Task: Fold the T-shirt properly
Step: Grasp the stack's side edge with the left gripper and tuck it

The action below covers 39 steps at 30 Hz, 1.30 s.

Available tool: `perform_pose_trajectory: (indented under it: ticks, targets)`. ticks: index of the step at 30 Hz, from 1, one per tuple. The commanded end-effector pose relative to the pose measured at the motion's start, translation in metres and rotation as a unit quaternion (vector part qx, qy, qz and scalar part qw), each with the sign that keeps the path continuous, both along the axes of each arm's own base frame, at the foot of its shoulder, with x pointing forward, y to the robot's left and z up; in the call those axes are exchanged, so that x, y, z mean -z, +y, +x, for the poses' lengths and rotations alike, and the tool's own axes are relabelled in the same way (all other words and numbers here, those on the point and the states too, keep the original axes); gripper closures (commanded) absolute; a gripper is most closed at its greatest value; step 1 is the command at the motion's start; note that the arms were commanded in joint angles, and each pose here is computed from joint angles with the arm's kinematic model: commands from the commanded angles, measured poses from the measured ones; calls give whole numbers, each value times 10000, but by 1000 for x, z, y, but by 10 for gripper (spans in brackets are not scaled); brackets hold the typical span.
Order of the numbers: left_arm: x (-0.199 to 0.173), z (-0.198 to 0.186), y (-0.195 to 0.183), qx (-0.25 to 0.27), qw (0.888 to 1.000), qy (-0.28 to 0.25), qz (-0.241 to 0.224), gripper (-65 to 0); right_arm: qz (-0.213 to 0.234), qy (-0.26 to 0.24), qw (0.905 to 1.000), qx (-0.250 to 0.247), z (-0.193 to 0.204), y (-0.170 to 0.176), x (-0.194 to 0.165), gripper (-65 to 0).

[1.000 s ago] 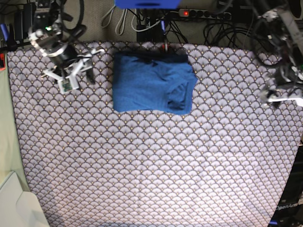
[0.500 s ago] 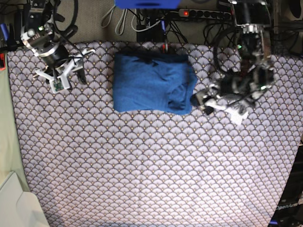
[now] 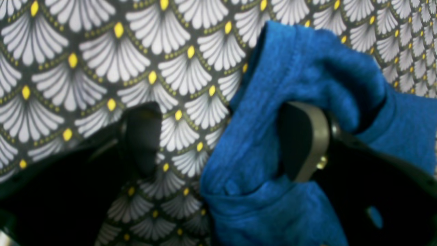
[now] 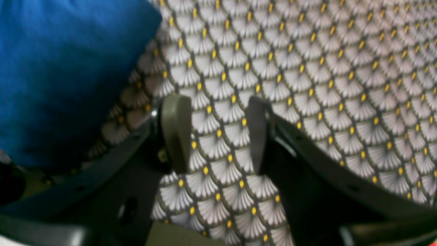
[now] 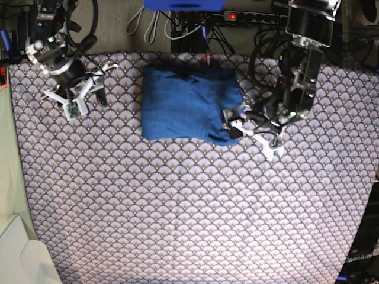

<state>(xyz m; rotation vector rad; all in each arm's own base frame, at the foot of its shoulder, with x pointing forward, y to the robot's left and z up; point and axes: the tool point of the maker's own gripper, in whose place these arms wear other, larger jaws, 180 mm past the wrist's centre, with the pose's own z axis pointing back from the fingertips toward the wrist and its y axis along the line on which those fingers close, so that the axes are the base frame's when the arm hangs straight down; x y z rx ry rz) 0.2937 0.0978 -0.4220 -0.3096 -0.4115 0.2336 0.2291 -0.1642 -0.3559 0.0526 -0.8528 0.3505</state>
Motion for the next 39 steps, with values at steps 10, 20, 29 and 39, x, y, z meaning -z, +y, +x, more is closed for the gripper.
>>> perform_pose_trajectory:
  ticks: [10,20,29,39]
  targets:
    - [-21,-11,-9,345,9993,14,-125,-524,-33,-219,9997,-40,17,0,-15,-278]
    - [-55,-9,15,136,9996,-90,-220,-524,-18,-325,9995,-58,25,2,-21,-277]
    - [-46,-17,-12,114,9944,272,-1010,-524,-22,-324,9994,-68,25,2,-21,-277]
    - [-40,-17,-13,93,9937,386,-1045,-524,-101,-324,9994,-99,25,-2,-21,-277]
